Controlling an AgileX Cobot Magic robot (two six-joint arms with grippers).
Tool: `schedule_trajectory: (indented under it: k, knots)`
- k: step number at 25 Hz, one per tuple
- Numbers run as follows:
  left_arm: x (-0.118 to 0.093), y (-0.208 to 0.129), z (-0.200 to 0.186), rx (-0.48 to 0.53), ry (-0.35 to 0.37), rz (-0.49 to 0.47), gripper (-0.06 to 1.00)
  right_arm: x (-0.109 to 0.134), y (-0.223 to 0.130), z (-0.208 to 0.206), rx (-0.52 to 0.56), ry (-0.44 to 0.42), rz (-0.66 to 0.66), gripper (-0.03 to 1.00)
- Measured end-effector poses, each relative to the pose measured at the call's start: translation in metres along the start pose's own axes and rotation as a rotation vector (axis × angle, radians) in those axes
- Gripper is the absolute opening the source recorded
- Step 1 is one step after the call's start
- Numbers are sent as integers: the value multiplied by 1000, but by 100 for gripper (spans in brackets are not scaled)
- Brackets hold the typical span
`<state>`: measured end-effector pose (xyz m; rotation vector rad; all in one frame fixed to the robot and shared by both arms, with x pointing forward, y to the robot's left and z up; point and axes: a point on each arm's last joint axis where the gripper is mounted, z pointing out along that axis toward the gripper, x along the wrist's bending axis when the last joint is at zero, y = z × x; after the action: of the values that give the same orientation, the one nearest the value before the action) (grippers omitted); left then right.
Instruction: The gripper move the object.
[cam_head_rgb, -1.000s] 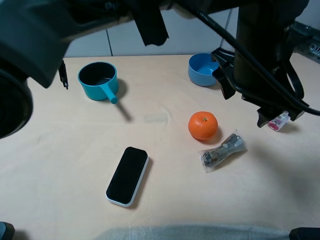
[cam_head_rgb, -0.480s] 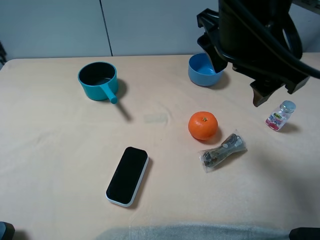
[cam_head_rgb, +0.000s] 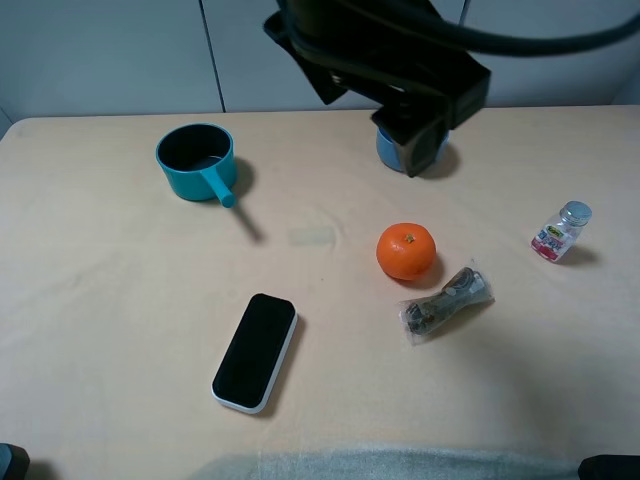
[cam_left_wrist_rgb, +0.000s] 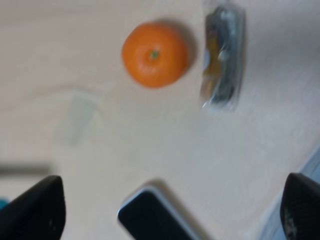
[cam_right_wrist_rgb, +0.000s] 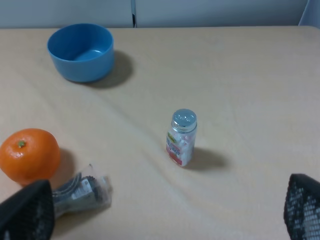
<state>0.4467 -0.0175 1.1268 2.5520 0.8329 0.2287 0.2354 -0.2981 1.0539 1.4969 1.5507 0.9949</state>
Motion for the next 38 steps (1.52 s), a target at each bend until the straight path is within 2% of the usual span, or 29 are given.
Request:
schedule_trajectory:
  k: [9,16,29,32,38]
  knots:
    - [41,-65,-50,-3,57,-103,91,0,0,0,0,0,0,69]
    - [59,-126,-91,-54,104,-175,98,0,0,0,0,0,0,69]
    - [49,-232,-150,-262,167,-194,99,0,0,0,-1,0,0,69]
    - [50,-255,-155,-302,203,-240,99,0,0,0,-1,0,0,69]
    - [49,-301,-156,-366,329,-391,99,0,0,0,-1,0,0,69]
